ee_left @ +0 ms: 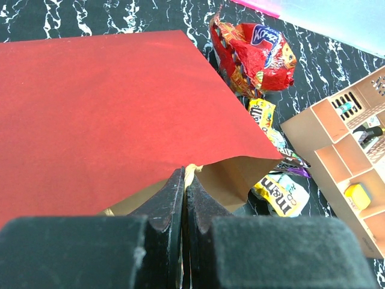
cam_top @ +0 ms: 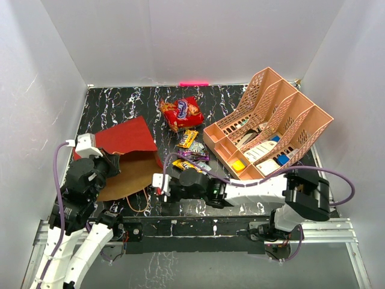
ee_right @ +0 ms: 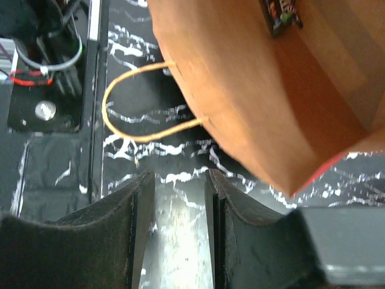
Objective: Take the snacks out of the paper bag
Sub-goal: Take out the snack from the paper bag.
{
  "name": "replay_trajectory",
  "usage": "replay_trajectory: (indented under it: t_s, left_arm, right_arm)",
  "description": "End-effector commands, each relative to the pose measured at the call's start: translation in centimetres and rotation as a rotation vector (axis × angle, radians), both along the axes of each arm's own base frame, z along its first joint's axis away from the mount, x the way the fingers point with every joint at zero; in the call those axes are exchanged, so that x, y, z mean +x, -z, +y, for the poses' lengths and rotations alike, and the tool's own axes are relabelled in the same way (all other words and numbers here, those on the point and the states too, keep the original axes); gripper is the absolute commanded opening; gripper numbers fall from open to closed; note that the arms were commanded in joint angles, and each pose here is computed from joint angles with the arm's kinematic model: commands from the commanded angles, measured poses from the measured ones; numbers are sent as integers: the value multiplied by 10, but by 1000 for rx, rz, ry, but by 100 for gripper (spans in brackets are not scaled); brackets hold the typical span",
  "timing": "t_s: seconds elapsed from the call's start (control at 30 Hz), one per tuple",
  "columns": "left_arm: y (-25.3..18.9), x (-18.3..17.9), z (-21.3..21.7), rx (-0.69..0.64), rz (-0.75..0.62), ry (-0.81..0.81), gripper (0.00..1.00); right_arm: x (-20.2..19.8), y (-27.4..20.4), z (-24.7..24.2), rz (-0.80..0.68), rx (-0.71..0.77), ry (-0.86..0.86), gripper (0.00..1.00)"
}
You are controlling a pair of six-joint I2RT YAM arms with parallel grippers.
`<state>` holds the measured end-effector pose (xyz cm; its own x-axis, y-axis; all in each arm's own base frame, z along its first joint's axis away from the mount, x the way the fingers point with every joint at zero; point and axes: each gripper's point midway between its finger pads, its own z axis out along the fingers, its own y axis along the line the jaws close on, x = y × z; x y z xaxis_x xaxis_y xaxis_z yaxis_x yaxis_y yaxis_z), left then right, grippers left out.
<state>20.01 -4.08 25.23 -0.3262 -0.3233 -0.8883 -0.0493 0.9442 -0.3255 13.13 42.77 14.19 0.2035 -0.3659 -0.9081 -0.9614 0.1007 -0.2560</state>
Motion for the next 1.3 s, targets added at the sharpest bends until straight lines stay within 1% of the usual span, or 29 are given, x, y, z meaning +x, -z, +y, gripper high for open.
replay_trajectory:
  t_s: [0.0, 0.17, 0.33, 0.47, 0.63, 0.73, 0.83, 0.97, 1.03, 1.27]
  left_arm:
    - [-8, 2, -5, -6, -45, 34, 0]
    - [-14, 1, -11, -11, -72, 73, 0]
    - [-21, -2, -9, -21, -114, 72, 0]
    - [-25, -2, -11, -45, -141, 81, 0]
    - [-29, 0, -20, -45, -134, 126, 0]
    - [-36, -1, -26, -66, -155, 159, 0]
    - [-41, -1, -32, -87, -170, 183, 0]
    - [-32, -3, -28, -61, -166, 177, 0]
    - [-29, -4, -26, -54, -166, 172, 0]
    - [-35, -7, -32, -66, -196, 210, 0]
  right_arm:
    - [8, -46, 45, -65, 135, -22, 43]
    - [13, -55, 88, -115, 159, -65, 43]
    - [31, -38, 125, -188, 153, -50, 44]
    - [45, -21, 146, -278, 149, -44, 45]
    - [63, -14, 157, -380, 144, -2, 48]
    - [68, -2, 161, -419, 93, -16, 50]
    - [73, 13, 157, -427, 51, -21, 50]
    - [77, 18, 150, -413, 60, -64, 50]
    - [78, 20, 149, -436, 55, -83, 50]
    - [85, 21, 166, -488, 89, -102, 51]
